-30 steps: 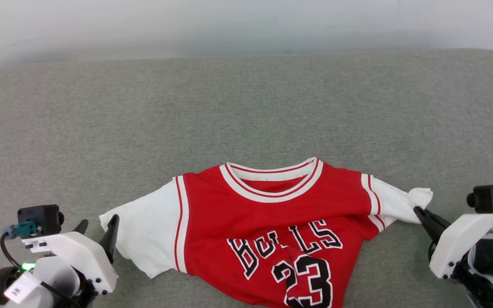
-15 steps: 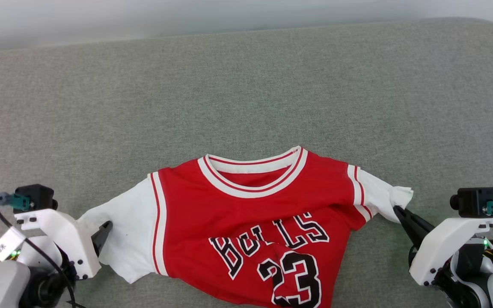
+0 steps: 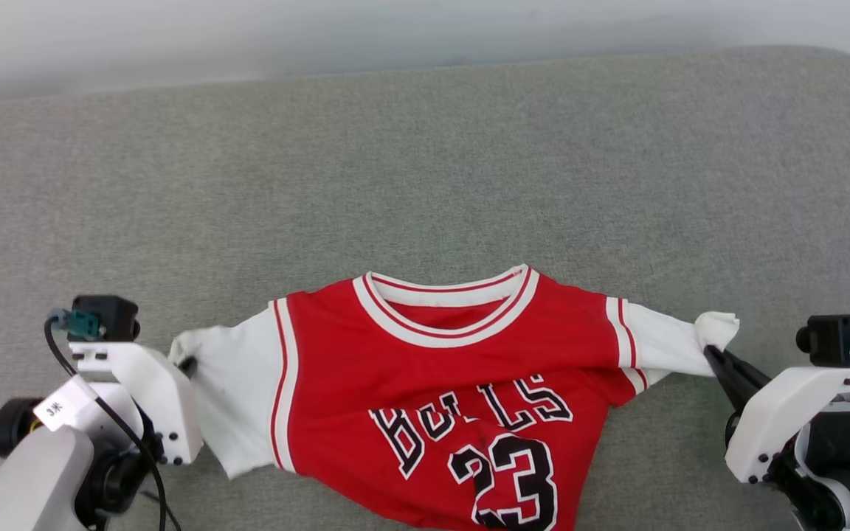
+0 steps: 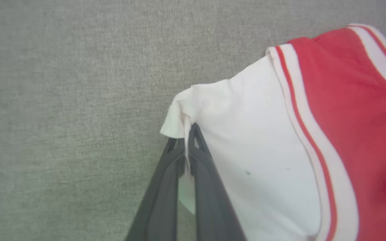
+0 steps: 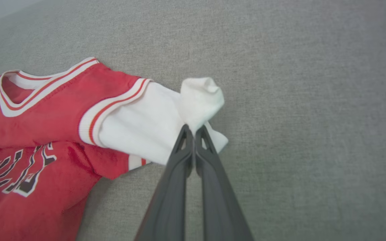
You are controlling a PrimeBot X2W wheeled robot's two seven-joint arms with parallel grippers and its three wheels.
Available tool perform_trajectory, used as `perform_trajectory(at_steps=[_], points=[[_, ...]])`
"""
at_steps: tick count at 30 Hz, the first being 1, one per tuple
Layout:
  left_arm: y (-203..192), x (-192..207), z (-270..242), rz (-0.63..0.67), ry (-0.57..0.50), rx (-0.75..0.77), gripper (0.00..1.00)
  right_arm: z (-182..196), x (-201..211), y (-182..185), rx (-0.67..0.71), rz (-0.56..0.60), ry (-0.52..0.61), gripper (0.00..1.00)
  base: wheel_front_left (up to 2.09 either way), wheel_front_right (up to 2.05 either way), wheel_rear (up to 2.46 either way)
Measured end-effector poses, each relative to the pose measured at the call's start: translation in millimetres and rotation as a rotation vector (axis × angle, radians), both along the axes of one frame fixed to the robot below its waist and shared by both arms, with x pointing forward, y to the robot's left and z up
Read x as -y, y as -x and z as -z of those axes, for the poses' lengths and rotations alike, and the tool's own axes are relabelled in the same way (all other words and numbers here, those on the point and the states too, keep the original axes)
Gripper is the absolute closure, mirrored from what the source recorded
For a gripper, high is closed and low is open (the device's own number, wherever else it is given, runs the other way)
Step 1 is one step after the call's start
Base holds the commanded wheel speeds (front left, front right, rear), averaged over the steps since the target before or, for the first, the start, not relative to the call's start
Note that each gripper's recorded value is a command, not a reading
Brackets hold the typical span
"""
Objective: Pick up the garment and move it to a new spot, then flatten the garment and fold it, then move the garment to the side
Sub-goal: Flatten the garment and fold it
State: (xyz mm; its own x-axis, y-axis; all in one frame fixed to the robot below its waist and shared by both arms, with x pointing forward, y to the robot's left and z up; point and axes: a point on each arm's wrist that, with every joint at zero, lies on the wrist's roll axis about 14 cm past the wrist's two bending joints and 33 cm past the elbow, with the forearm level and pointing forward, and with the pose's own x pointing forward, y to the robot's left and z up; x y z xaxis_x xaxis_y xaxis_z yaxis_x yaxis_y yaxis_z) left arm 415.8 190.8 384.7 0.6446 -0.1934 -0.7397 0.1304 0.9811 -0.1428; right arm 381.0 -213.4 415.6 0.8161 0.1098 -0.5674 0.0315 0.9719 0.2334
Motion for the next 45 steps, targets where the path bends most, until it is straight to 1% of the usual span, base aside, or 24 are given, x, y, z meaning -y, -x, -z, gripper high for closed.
perform_trajectory(at_steps=[8,14,19,24,26,29,33,37,42,45], points=[[-35.5,-12.0,-70.5,-0.033,-0.064,0.297,1.0,-33.5,2.4,-25.7,0.102,-0.043,0.074,1.0,0.0,0.0,0.0],[-67.2,-22.5,-135.7,-0.067,-0.096,0.532,1.0,-70.3,3.5,-58.0,0.201,-0.076,0.121,1.0,0.0,0.0,0.0],[-97.7,-26.9,-179.2,-0.087,-0.125,0.682,1.0,-99.1,6.8,-92.5,0.272,-0.09,0.147,1.0,0.0,0.0,0.0],[-134.7,-35.5,-225.6,-0.108,-0.142,0.806,1.0,-139.2,5.5,-136.1,0.378,-0.1,0.172,1.0,0.0,0.0,0.0],[-150.1,-38.6,-244.8,-0.112,-0.166,0.852,1.0,-157.6,7.1,-154.0,0.423,-0.109,0.215,1.0,0.0,0.0,0.0],[-172.7,-41.7,-275.0,-0.115,-0.2,0.932,1.0,-191.9,8.1,-182.5,0.51,-0.098,0.225,1.0,0.0,0.0,0.0],[-198.6,-47.1,-320.3,-0.129,-0.247,1.073,1.0,-232.9,4.9,-217.0,0.615,-0.093,0.252,1.0,0.0,0.0,0.0],[-217.4,-51.4,-357.5,-0.149,-0.266,1.207,1.0,-279.1,3.6,-244.9,0.738,-0.076,0.284,1.0,0.0,0.0,0.0],[-237.0,-52.4,-384.9,-0.155,-0.282,1.322,1.0,-323.7,5.7,-272.8,0.854,-0.045,0.307,1.0,0.0,0.0,0.0],[-251.8,-52.6,-383.7,-0.156,-0.286,1.338,1.0,-332.9,3.9,-290.7,0.883,-0.041,0.318,1.0,0.0,0.0,0.0]])
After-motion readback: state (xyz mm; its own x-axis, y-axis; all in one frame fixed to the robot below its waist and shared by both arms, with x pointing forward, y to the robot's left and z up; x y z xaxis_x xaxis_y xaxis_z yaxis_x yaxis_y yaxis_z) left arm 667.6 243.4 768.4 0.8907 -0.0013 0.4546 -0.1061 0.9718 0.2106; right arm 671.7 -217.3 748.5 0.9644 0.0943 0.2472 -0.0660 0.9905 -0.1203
